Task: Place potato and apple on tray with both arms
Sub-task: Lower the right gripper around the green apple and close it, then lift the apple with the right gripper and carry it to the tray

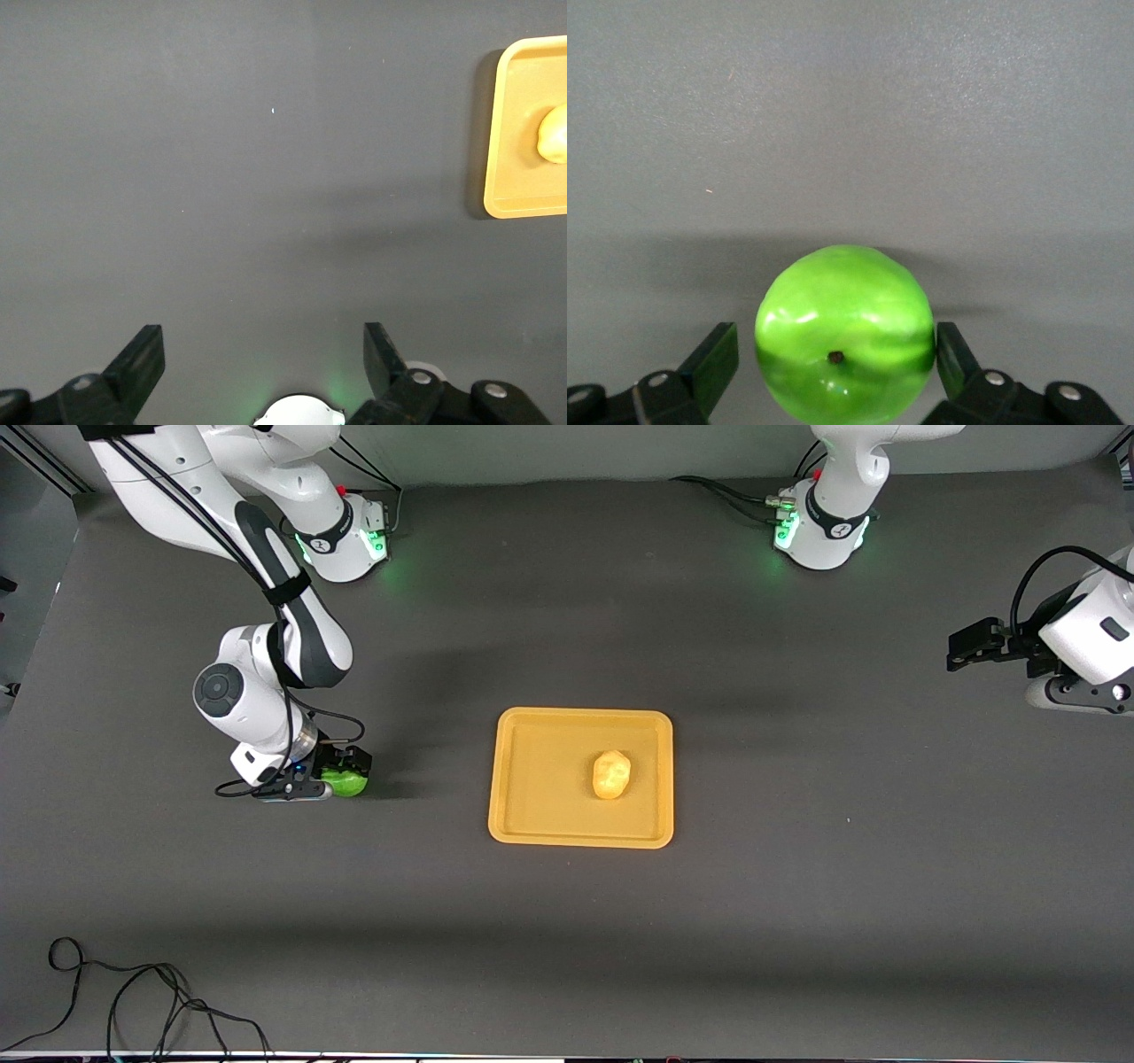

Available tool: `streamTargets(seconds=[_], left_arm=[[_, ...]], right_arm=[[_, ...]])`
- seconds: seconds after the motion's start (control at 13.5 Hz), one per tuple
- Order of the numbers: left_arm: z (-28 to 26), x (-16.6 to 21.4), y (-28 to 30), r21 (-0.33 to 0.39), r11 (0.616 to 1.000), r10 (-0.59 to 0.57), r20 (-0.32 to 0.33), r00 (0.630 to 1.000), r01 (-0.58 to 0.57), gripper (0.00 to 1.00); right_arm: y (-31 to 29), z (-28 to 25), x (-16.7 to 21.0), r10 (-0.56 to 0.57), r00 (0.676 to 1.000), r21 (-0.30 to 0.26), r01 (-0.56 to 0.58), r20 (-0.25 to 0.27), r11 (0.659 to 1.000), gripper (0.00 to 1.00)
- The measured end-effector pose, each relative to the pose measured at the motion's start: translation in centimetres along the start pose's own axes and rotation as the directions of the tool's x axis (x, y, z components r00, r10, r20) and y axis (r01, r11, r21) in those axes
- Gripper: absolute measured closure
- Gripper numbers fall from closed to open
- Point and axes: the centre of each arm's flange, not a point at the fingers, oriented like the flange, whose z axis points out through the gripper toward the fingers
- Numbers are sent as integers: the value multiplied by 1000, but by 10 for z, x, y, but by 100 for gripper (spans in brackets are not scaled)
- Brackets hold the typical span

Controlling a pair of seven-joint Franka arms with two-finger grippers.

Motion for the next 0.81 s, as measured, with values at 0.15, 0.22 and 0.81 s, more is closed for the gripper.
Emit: streamTargets(seconds=[0.15, 0.22, 0.81], left_arm=[[0, 0, 2, 2, 1000, 1, 0, 1000, -1, 0], [0, 0, 2, 5, 1000, 1, 0, 1000, -1, 0], [0, 0, 0, 30, 1000, 0, 0, 1000, 0, 0]], right_arm=[[1, 1, -1, 1, 1000, -1, -1, 2, 1000, 4], [1, 1, -1, 1, 1000, -1, -1, 2, 1000, 11], [-74, -87, 44, 89, 995, 36, -90, 34, 995, 19]])
